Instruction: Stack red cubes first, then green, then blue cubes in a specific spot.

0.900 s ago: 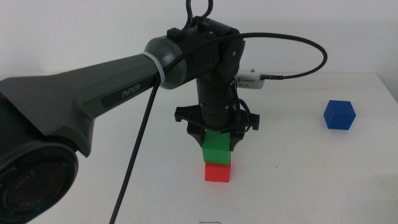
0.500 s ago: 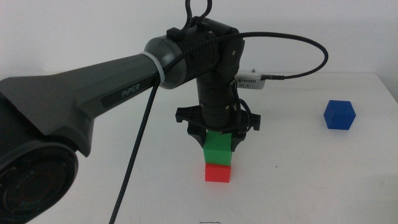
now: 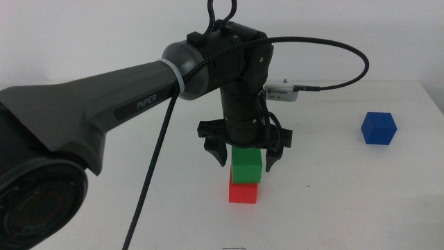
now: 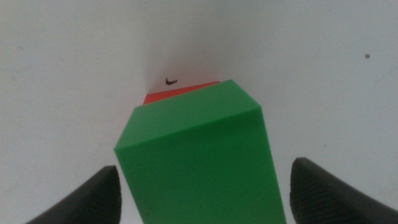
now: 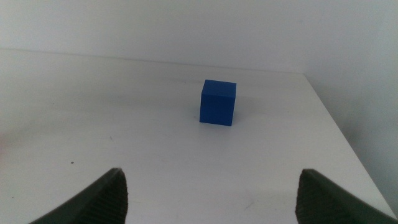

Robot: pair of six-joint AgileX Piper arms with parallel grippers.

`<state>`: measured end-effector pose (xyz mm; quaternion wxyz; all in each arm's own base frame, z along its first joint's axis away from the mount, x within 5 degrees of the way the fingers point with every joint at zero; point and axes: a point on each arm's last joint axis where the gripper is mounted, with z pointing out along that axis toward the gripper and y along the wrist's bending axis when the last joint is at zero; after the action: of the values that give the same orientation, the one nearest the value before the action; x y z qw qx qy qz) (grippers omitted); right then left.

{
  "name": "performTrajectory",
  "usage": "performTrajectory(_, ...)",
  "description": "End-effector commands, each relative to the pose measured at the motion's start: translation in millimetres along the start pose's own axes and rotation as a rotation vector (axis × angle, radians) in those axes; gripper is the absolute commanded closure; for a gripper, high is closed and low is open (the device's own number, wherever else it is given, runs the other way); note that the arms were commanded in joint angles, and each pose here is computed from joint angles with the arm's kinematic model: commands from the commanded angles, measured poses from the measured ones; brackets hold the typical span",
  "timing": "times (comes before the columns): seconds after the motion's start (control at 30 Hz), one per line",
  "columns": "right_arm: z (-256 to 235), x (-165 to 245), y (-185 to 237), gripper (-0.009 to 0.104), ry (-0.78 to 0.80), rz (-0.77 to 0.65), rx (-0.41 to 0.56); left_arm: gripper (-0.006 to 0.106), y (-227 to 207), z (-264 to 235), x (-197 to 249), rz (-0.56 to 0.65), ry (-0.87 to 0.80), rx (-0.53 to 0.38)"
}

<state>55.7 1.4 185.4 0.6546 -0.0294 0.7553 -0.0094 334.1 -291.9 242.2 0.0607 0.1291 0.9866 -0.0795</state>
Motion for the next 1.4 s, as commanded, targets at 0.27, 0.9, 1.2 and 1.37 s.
performTrajectory(0.27,-2.3,-10.7,-0.6,0.012,-0.101,-0.026,0.007,0.009,2.9,-95.4,20.5,0.057,-0.137,0.043)
performTrajectory(0.9,-2.3,-10.7,-0.6,0.012,-0.101,-0.026,0.007,0.009,89.9,-263.3,107.7,0.516,-0.558,0.162)
performTrajectory(1.2,-2.3,-10.7,-0.6,0.012,-0.101,-0.026,0.007,0.009,146.1,-270.3,147.6,0.349,-0.769,0.245)
performTrajectory(1.37,-2.3,-10.7,-0.6,0.012,-0.101,-0.026,0.007,0.009,149.1,-268.2,159.9,0.302,-0.844,0.267)
